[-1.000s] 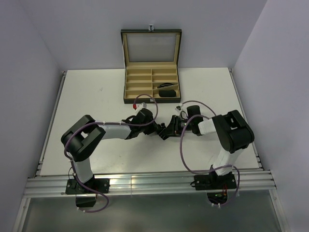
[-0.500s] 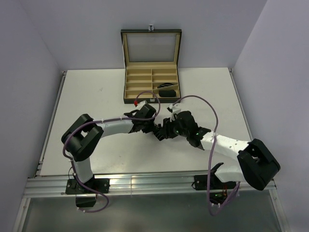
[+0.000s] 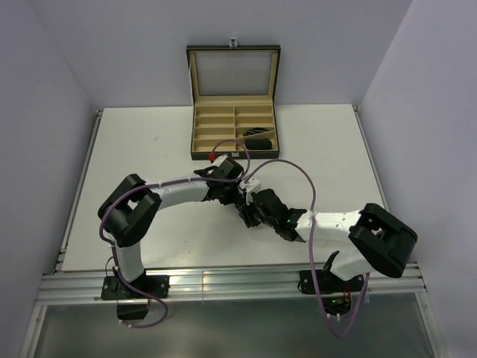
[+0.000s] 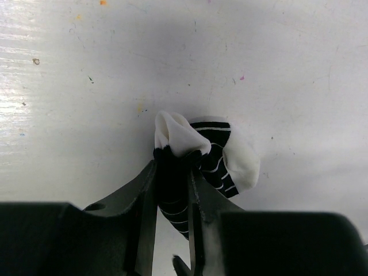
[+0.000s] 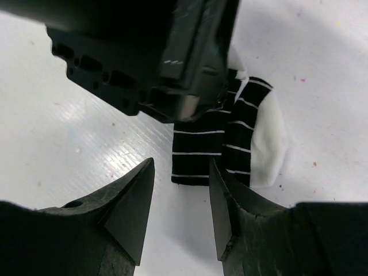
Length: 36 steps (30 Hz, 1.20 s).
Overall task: Roll the socks
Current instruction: Roll the sock at the center of the board.
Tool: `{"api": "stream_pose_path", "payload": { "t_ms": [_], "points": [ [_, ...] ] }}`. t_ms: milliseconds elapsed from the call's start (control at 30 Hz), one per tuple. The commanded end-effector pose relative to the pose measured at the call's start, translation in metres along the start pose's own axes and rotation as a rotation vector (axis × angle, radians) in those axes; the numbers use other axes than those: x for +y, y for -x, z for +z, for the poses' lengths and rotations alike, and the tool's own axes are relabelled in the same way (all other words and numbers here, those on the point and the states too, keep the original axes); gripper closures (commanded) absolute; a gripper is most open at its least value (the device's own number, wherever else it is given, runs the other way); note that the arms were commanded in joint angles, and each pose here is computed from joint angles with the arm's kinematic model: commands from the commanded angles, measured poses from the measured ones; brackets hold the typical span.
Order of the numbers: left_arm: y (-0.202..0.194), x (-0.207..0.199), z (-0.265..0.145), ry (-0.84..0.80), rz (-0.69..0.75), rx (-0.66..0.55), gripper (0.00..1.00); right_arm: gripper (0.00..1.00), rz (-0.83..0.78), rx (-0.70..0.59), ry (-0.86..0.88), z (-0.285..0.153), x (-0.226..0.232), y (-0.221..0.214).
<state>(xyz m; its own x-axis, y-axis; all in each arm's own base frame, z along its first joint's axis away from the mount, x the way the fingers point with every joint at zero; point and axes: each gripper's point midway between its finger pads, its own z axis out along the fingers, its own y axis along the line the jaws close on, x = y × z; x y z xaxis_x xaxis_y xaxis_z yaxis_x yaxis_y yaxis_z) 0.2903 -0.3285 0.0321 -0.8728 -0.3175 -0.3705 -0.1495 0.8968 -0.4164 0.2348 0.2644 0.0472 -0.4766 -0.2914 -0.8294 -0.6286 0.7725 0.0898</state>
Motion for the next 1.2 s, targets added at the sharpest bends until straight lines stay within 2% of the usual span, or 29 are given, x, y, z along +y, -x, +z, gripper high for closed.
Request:
{"api": "stream_pose_path", "payload": {
  "t_ms": [0, 300, 400, 433, 533, 633, 667, 733, 767, 867, 1033, 1067, 1167],
  "points": [
    [-0.007, 0.012, 0.003, 0.058, 0.035, 0.040, 1.00, 0.50, -0.074, -0.072, -0.061, 0.012, 0.002, 0.024],
    [-0.011, 0.011, 0.001, 0.057, 0.047, 0.071, 1.00, 0.52, -0.159, 0.023, -0.204, 0.029, -0.008, 0.003],
    [-0.013, 0.012, 0.000, 0.035, 0.033, 0.079, 0.97, 0.67, -0.160, 0.053, -0.219, 0.030, -0.010, -0.006],
    [-0.012, 0.012, -0.001, 0.029, 0.031, 0.078, 0.94, 0.81, -0.160, 0.069, -0.216, 0.029, -0.010, -0.010],
    [-0.007, 0.010, -0.005, -0.007, 0.015, 0.059, 0.77, 1.00, -0.140, 0.087, -0.164, 0.028, -0.002, -0.014],
    [0.000, 0.013, -0.010, -0.027, -0.006, 0.028, 0.64, 1.00, -0.085, 0.117, -0.059, 0.026, 0.010, -0.018],
    [0.007, 0.011, -0.017, -0.045, -0.019, 0.005, 0.55, 1.00, -0.050, 0.116, -0.017, 0.024, 0.017, -0.015],
    [0.012, 0.018, -0.019, -0.057, -0.045, -0.021, 0.45, 1.00, 0.015, 0.148, 0.087, 0.020, 0.026, -0.016],
    [0.020, 0.016, -0.027, -0.077, -0.063, -0.052, 0.34, 1.00, 0.053, 0.152, 0.123, 0.017, 0.030, -0.012],
    [0.031, 0.024, -0.039, -0.085, -0.115, -0.119, 0.23, 1.00, 0.155, 0.165, 0.243, 0.012, 0.041, 0.001],
    [0.032, 0.045, -0.054, -0.108, -0.225, -0.193, 0.20, 1.00, 0.340, 0.192, 0.379, 0.010, 0.048, 0.017],
    [0.028, 0.053, -0.059, -0.116, -0.239, -0.203, 0.20, 1.00, 0.373, 0.207, 0.457, 0.004, 0.058, 0.017],
    [0.031, 0.053, -0.071, -0.174, -0.280, -0.240, 0.19, 1.00, 0.498, 0.211, 0.532, 0.008, 0.057, 0.019]
  ]
}}
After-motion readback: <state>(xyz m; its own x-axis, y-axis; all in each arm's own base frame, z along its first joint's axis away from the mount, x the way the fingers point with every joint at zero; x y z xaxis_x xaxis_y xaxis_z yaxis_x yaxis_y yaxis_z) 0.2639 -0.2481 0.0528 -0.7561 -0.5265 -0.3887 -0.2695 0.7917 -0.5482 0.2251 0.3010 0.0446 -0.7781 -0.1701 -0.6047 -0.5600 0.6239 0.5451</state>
